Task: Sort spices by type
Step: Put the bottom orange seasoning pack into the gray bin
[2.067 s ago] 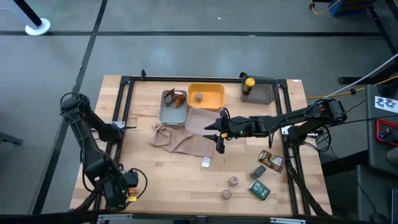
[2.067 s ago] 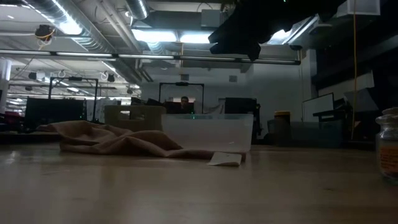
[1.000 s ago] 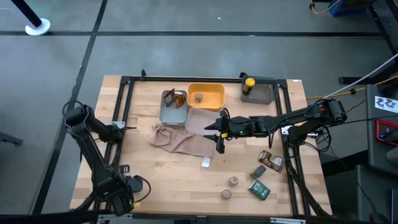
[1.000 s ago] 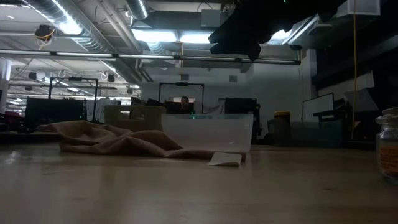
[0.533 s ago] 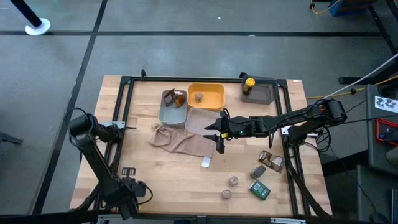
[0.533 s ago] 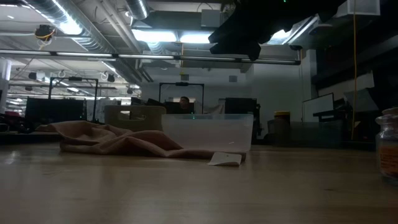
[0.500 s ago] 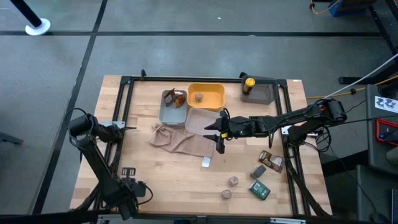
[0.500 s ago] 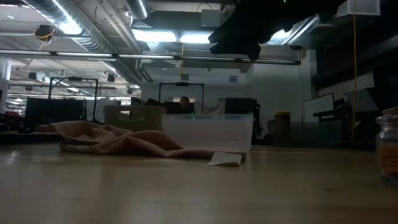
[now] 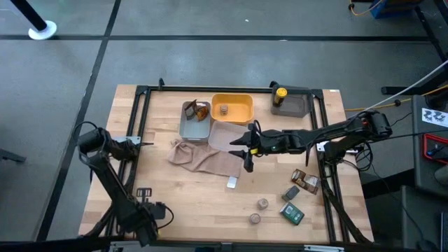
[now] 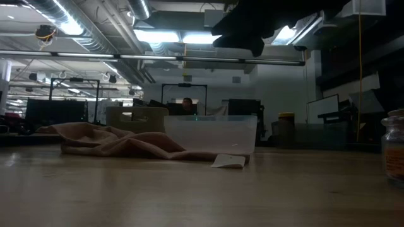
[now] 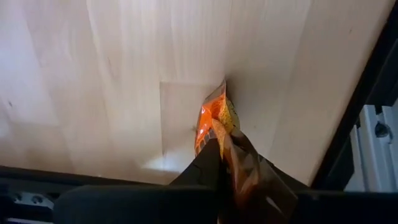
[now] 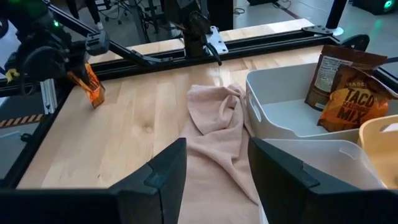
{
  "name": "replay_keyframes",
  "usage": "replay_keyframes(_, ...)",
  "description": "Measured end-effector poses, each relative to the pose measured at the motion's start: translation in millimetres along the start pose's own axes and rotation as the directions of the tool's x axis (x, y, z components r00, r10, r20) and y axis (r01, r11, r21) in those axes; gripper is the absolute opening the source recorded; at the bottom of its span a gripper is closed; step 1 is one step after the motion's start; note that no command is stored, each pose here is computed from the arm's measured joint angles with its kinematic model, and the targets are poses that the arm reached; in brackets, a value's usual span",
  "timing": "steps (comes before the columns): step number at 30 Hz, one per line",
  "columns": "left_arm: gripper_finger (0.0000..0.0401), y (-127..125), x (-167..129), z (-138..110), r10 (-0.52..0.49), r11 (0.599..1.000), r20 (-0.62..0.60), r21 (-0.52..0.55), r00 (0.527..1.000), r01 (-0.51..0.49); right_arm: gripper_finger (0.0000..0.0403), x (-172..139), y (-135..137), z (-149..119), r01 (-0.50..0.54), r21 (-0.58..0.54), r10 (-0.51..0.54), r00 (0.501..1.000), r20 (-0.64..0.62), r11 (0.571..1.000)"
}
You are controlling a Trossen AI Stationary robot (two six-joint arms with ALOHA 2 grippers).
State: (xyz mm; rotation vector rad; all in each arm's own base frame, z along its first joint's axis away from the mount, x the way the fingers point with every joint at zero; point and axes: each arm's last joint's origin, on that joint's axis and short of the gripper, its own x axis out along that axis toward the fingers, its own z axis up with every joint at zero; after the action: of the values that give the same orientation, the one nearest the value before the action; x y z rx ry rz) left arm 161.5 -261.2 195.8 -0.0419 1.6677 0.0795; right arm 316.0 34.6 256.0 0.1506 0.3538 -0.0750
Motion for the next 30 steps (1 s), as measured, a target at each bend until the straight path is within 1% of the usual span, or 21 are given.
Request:
replay_keyframes(4,0.0007,6,-4,8,-0.027,1.0,-0.021,-0.015,0.999,0.027,0.0172,-6,0,4,-0.002,-0.016,0.002,1.0,0.009,1.0)
replay_keyframes(8,0.0006,17,-14,19,-0.062,0.998,-0.003,-0.012,0.998,0.062,0.0172,-20,-1,11,-0.002,-0.075,0.003,1.0,0.015,0.997)
replay_keyframes(11,0.0005,30,-26,29,-0.097,0.995,0.027,-0.025,0.995,0.098,0.0172,-32,-2,17,-0.003,-0.079,0.004,1.0,0.02,0.997)
replay_keyframes(15,0.0003,55,-47,42,-0.153,0.988,0.086,-0.006,0.984,0.154,0.0172,-46,-3,21,-0.002,-0.08,0.003,1.0,0.014,0.997)
replay_keyframes(18,0.0003,78,-64,52,-0.187,0.982,0.147,0.015,0.971,0.186,0.0172,-54,-4,23,0.0,-0.083,0.0,1.0,-0.001,0.997)
replay_keyframes(22,0.0002,119,-85,66,-0.204,0.979,0.241,0.034,0.949,0.202,0.0172,-60,-6,21,0.005,-0.089,-0.008,0.999,-0.038,0.996)
replay_keyframes(25,0.0002,155,-97,76,-0.205,0.978,0.307,0.019,0.929,0.209,0.0172,-60,-6,18,0.007,-0.093,-0.013,0.998,-0.062,0.996)
replay_keyframes(30,0.0002,218,-106,91,-0.149,0.981,0.375,-0.057,0.915,0.183,0.0172,-61,-7,16,0.01,-0.097,-0.018,0.996,-0.084,0.995)
